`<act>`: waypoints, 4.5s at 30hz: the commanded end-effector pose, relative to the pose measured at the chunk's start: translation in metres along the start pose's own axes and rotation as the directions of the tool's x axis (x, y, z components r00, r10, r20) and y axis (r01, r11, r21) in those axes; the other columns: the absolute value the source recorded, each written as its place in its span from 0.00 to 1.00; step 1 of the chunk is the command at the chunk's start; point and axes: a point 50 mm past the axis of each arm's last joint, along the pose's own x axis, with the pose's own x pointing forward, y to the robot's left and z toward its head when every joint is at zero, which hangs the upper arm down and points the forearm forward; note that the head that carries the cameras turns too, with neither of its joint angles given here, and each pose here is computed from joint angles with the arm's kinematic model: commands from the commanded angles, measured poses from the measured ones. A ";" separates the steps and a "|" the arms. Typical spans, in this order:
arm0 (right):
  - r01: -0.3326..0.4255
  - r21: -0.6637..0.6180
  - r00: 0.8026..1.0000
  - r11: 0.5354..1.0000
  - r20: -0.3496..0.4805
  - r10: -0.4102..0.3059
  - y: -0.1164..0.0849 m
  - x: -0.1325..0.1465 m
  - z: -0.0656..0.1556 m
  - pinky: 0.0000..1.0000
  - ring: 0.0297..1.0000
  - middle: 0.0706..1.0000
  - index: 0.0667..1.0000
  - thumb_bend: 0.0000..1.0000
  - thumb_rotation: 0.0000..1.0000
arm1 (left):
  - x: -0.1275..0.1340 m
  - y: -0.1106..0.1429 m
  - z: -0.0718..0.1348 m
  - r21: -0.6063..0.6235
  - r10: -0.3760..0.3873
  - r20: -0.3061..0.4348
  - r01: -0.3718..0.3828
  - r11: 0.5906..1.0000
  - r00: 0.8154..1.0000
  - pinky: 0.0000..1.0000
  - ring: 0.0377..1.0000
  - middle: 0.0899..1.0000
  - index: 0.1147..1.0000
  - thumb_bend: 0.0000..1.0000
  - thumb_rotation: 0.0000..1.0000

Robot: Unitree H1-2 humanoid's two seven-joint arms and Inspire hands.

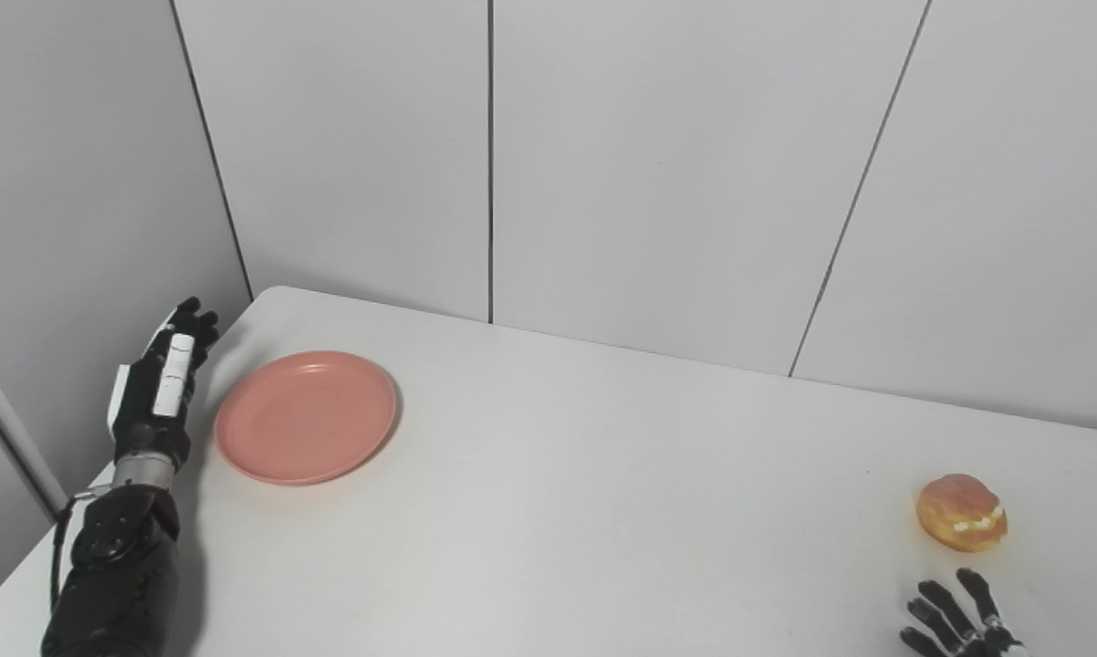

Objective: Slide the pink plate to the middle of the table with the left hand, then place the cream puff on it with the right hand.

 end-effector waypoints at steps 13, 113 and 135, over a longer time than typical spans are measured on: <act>-0.044 0.019 0.993 0.999 -0.108 0.046 0.010 -0.015 -0.012 0.82 0.85 0.86 0.95 0.82 1.00 | 0.022 -0.015 -0.002 0.048 -0.102 0.021 0.101 0.994 0.995 0.85 0.84 0.82 0.83 0.98 0.80; -0.079 -0.065 0.992 0.995 -0.099 0.073 0.101 -0.002 0.011 0.70 0.77 0.79 0.92 0.92 1.00 | -0.060 -0.217 -0.023 -0.113 -0.475 -0.115 0.464 0.879 0.872 0.98 0.91 0.85 0.88 0.90 0.84; -0.082 -0.097 0.992 0.992 -0.102 0.072 0.126 0.009 0.011 0.71 0.76 0.80 0.92 0.90 1.00 | -0.073 -0.243 0.006 -0.137 -0.530 -0.125 0.515 0.846 0.838 1.00 0.90 0.83 0.86 0.90 0.87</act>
